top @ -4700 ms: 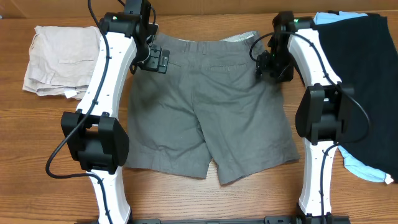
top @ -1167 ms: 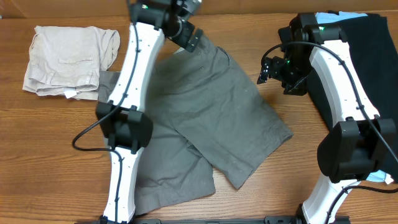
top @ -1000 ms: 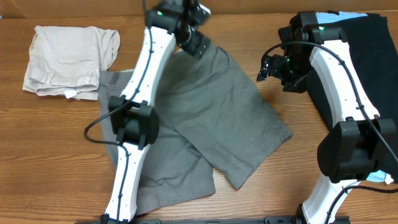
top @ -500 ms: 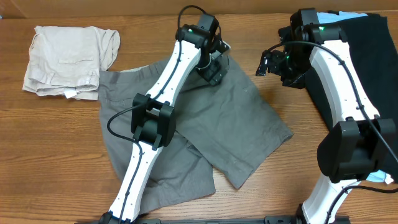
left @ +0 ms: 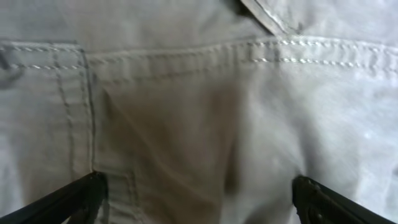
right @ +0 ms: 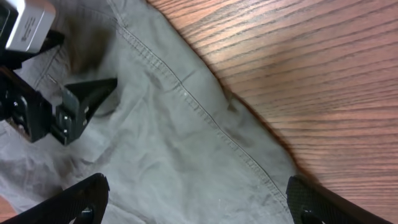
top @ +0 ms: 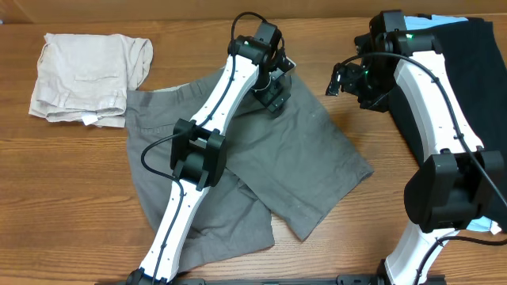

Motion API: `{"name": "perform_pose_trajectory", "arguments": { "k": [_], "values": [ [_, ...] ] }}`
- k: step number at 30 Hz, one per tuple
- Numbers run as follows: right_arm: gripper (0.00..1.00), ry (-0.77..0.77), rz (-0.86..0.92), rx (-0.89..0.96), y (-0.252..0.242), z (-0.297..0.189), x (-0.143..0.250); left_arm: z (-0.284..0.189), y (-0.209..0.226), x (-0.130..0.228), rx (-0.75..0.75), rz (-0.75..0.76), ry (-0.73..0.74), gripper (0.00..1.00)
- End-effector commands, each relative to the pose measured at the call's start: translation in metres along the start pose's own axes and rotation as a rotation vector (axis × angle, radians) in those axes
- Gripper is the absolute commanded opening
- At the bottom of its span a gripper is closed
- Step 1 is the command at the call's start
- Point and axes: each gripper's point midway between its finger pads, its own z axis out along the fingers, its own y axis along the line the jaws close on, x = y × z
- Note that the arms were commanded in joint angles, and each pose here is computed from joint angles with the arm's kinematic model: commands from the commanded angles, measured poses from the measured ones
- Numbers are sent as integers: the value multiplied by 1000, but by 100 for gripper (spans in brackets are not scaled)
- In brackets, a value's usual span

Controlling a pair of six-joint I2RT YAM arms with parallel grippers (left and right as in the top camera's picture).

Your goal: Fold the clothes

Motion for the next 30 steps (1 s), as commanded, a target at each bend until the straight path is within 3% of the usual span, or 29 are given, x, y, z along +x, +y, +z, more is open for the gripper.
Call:
{"name": "perform_pose_trajectory", "arguments": {
  "k": [1, 8, 13, 19, 30],
  "values": [
    [95, -24, -11, 18, -2, -8, 0, 55, 18, 31, -59, -61, 112, 100],
    [95, -7, -6, 27, -4, -8, 4, 66, 68, 30, -119, -277, 27, 100],
    [96, -2, 0, 28, -6, -2, 5, 56, 121, 18, -160, -540, -128, 100],
    [96, 67, 17, 51, -19, 26, 22, 42, 159, 14, -44, -729, -265, 100],
    [97, -17, 25, 6, -26, 78, 9, -36, 170, 2, -6, -735, -326, 100]
  ]
}}
